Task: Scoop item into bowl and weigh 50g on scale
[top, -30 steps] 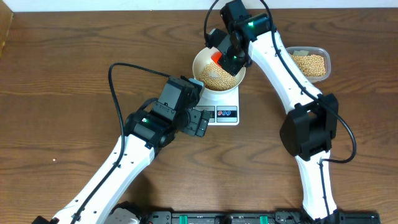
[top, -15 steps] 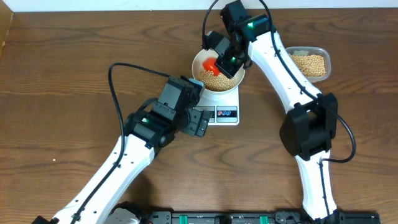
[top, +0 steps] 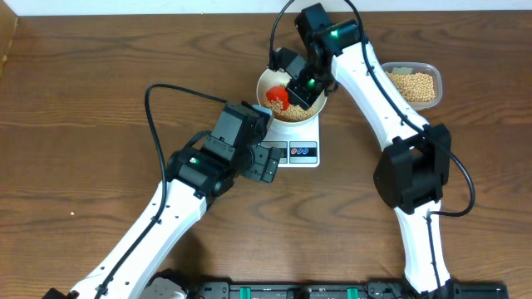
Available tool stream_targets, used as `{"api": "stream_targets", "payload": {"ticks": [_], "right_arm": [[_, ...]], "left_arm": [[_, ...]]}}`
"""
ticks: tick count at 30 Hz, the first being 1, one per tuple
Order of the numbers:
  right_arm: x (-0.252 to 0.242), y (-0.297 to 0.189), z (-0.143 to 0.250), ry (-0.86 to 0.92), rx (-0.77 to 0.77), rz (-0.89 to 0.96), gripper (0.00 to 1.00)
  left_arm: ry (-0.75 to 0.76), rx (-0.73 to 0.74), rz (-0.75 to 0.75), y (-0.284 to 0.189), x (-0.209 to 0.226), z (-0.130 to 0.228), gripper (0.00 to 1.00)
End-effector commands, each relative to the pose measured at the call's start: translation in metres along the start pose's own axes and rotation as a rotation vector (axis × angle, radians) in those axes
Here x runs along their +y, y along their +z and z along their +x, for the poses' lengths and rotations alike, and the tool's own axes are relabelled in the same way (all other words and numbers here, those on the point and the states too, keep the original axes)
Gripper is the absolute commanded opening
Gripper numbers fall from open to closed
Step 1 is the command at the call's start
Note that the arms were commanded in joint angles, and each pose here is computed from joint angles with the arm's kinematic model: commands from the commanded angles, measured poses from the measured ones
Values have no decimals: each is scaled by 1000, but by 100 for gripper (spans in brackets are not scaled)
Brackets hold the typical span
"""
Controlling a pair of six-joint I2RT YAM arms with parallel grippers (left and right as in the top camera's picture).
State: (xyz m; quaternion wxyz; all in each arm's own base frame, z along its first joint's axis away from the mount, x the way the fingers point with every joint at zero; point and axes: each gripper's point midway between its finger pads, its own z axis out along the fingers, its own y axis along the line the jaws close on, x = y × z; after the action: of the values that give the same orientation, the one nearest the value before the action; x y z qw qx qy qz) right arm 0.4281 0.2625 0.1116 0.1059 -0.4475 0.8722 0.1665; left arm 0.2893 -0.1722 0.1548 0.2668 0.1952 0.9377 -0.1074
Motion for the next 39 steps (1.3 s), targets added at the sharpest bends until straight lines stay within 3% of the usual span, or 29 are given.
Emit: {"api": "stream_targets", "payload": {"ticks": [1, 18, 29, 39], "right_arm": [[12, 9, 0, 1, -9, -83, 1], [9, -18, 3, 95, -118, -261, 1], [-8, -63, 5, 196, -317, -475, 1], [-35, -93, 13, 280, -440, -540, 1]], "left_arm": [[0, -7, -18, -2, 4, -1, 92], [0, -7, -18, -2, 4, -1, 92], [0, -7, -18, -2, 4, -1, 92], [0, -7, -18, -2, 4, -1, 92]]}}
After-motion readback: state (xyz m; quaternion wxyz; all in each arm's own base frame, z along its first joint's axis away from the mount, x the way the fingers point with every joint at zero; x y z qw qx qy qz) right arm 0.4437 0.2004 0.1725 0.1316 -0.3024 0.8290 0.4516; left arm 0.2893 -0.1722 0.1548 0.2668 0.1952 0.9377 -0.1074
